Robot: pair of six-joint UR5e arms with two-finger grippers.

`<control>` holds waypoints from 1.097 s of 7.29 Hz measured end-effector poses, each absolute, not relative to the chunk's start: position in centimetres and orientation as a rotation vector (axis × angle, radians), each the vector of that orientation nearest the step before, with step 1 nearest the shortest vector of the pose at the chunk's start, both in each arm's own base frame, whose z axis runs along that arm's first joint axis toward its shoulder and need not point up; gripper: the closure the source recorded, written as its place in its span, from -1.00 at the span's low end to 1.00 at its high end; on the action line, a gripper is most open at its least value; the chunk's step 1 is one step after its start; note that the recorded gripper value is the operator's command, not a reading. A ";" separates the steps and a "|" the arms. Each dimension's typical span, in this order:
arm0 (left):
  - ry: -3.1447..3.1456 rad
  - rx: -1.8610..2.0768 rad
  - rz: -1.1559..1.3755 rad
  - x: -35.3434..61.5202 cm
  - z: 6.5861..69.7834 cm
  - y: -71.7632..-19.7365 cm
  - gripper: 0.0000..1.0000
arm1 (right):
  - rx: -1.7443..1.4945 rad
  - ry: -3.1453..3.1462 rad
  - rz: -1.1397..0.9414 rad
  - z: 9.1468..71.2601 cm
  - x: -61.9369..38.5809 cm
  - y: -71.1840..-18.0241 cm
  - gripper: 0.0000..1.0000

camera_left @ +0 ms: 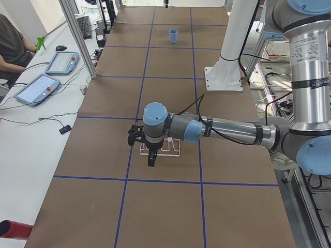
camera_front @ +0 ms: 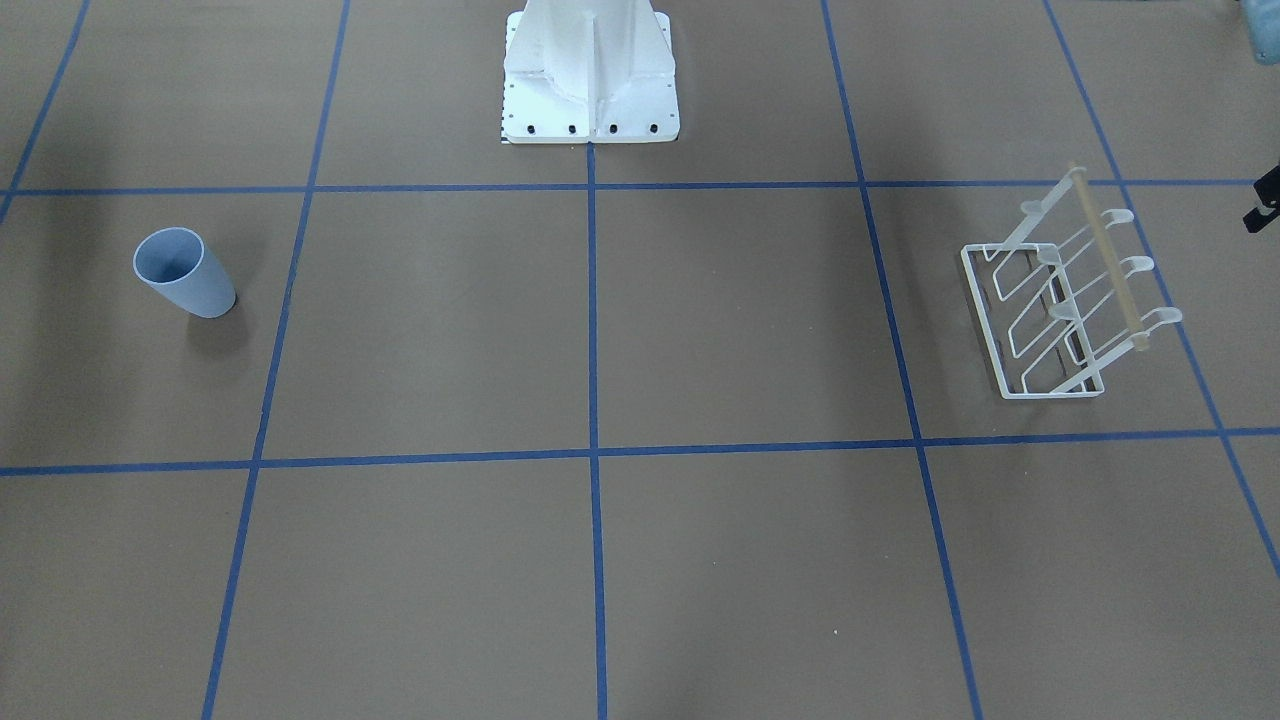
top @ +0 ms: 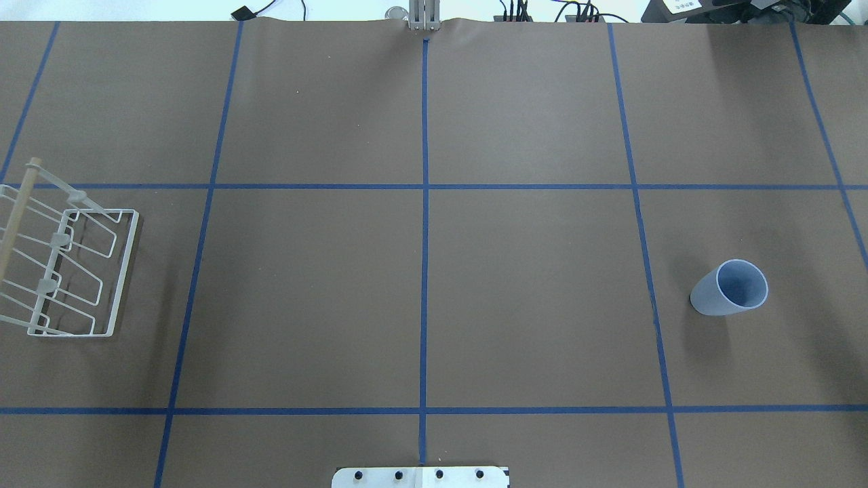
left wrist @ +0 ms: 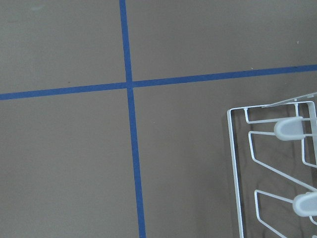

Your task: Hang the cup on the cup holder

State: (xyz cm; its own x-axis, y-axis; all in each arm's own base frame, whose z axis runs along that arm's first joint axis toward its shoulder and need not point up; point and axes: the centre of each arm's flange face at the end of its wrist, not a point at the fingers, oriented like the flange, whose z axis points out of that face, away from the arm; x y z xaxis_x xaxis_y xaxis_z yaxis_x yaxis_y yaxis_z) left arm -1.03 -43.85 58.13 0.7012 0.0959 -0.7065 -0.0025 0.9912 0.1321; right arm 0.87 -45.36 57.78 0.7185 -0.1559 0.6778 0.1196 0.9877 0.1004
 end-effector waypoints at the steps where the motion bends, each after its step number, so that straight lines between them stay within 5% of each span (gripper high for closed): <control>1: 0.792 0.125 0.055 -1.0 58.1 -43.9 -0.96 | 0.048 -0.761 -0.152 57.9 0.8 -45.5 -1.00; 8: 0.796 0.145 0.059 -1.1 56.8 -43.2 -0.96 | 0.007 -0.811 -0.218 48.6 -10.8 -42.7 -1.00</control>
State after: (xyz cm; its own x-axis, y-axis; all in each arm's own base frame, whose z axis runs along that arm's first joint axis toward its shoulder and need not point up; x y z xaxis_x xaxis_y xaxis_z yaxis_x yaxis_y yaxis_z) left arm -1.12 -43.16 56.83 0.6988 0.1076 -0.7072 0.0014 0.9884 0.1518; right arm -10.80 -42.68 48.61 0.6679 -0.1960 0.7180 0.1906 0.9776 0.0895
